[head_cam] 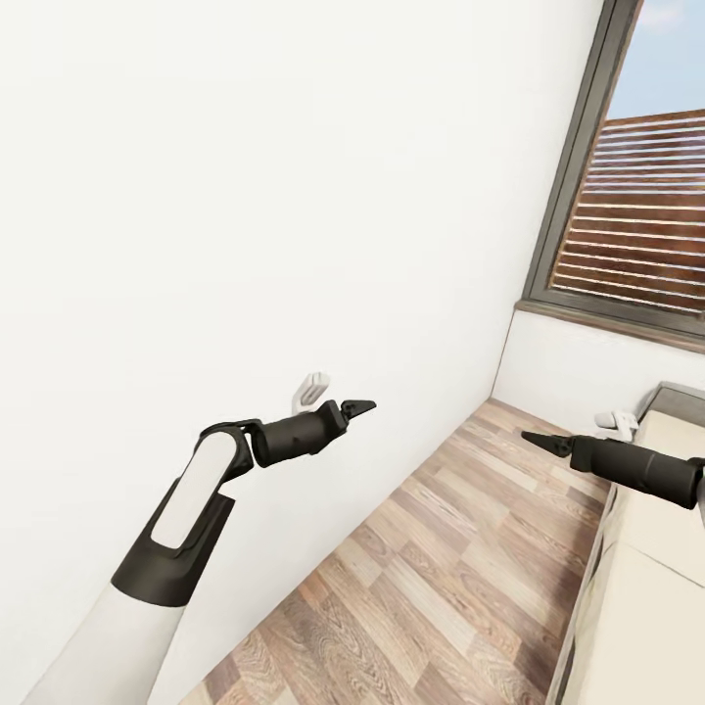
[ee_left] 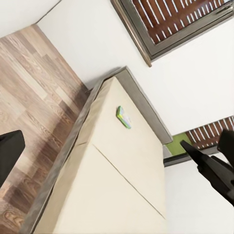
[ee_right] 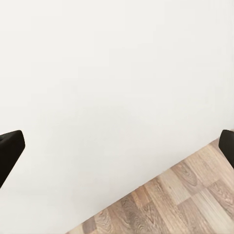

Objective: Put all the toys in the child's room - the three board games (two on the bed and one on the table), the two jigsaw puzzles on the table, and the tennis ball on the table - inside the toy box on the table in the child's room.

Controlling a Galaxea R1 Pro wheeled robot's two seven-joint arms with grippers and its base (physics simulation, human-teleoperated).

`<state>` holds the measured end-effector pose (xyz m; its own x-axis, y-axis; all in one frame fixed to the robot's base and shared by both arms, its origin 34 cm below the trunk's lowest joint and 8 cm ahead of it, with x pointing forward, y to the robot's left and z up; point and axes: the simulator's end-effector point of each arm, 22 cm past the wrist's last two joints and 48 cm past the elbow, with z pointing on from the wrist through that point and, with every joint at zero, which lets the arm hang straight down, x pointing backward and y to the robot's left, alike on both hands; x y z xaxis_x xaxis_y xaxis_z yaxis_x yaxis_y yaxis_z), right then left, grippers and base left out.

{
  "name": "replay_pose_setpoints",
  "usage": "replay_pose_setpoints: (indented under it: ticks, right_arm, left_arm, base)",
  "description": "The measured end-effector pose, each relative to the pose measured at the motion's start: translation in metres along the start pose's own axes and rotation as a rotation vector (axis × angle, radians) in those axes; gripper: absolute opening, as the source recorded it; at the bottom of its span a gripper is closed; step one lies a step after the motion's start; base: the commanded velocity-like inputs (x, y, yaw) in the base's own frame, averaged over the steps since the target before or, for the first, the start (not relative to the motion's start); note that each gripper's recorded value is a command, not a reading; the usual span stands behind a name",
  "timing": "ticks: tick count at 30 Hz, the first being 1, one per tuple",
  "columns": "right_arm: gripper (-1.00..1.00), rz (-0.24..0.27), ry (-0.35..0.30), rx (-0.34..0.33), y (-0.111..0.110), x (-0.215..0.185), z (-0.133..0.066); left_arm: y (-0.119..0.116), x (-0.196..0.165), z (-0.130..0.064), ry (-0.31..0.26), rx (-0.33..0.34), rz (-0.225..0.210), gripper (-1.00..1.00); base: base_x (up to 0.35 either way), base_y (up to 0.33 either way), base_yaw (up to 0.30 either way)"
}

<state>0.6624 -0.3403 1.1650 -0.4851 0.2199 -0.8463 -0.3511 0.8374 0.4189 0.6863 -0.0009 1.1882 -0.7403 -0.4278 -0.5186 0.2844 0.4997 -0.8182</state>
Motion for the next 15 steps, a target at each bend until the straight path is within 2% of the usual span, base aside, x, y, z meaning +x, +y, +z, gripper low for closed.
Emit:
replay_pose_setpoints:
  ticks: [15]
  right_arm:
    - [1.00,0.002,0.000,0.000,-0.007,0.008,0.008]
  left_arm:
    - [0.017,0.002,0.006,-0.001,-0.022,0.017,1.00]
  base:
    - [0.000,0.000,-0.004]
